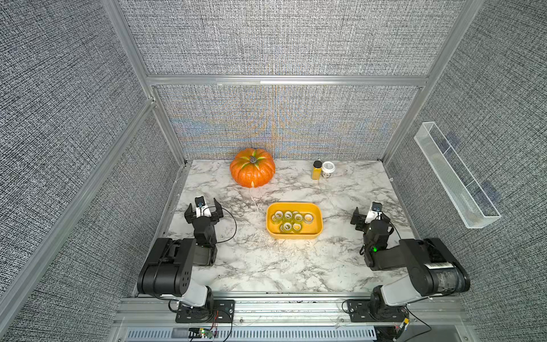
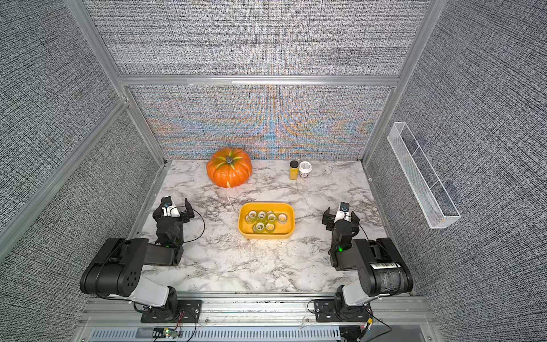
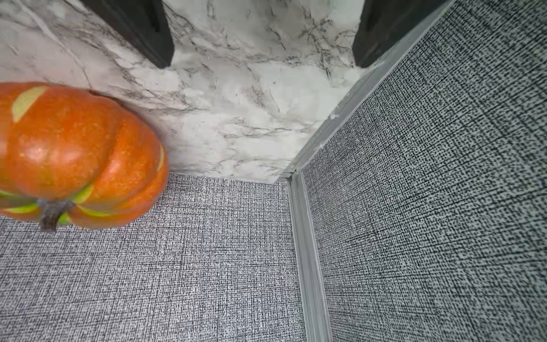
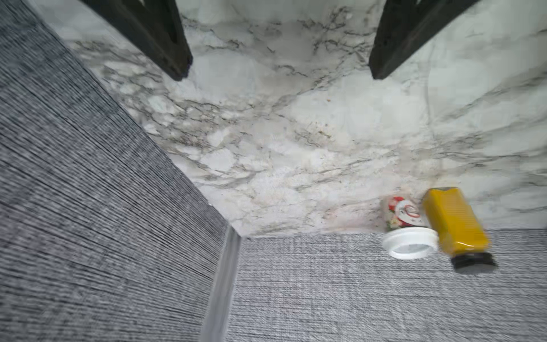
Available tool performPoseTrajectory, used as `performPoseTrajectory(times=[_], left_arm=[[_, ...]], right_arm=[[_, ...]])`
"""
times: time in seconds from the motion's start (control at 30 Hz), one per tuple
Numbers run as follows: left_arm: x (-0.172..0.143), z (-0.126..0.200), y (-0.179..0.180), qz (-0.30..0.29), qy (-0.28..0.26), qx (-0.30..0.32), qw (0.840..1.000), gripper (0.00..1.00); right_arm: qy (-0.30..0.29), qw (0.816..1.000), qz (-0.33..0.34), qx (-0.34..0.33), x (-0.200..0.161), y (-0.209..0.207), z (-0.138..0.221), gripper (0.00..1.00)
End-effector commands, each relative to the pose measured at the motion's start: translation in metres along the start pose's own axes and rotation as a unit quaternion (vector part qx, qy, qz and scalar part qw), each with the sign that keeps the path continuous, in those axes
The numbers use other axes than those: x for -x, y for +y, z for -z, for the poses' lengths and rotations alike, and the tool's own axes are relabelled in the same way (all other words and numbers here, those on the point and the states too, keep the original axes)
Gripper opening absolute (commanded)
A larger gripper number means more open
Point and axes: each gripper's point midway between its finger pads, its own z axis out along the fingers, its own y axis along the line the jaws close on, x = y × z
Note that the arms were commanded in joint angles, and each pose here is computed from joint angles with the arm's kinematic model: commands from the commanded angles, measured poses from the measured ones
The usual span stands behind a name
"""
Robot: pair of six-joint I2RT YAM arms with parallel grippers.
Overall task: Put the transparent tape into the storage box
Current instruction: Reset both arms
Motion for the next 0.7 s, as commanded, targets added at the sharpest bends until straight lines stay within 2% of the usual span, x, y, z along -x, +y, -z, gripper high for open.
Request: performPoseTrajectory(times=[0.0, 0.67], left_arm=[[-0.0070, -0.0014, -0.0086, 0.003, 0.016, -0.026, 1.000, 1.00], [-0.0089, -0.0054, -0.0088, 0.008, 0.025, -0.041, 0.999, 1.00]], right_arm=[[-0.018, 0.999, -0.016, 0.029, 0.0118, 0.0099, -0.0016, 0.99], [-0.025, 0.999, -0.017, 0.030, 0.0143, 0.0094, -0.0009, 0.99]])
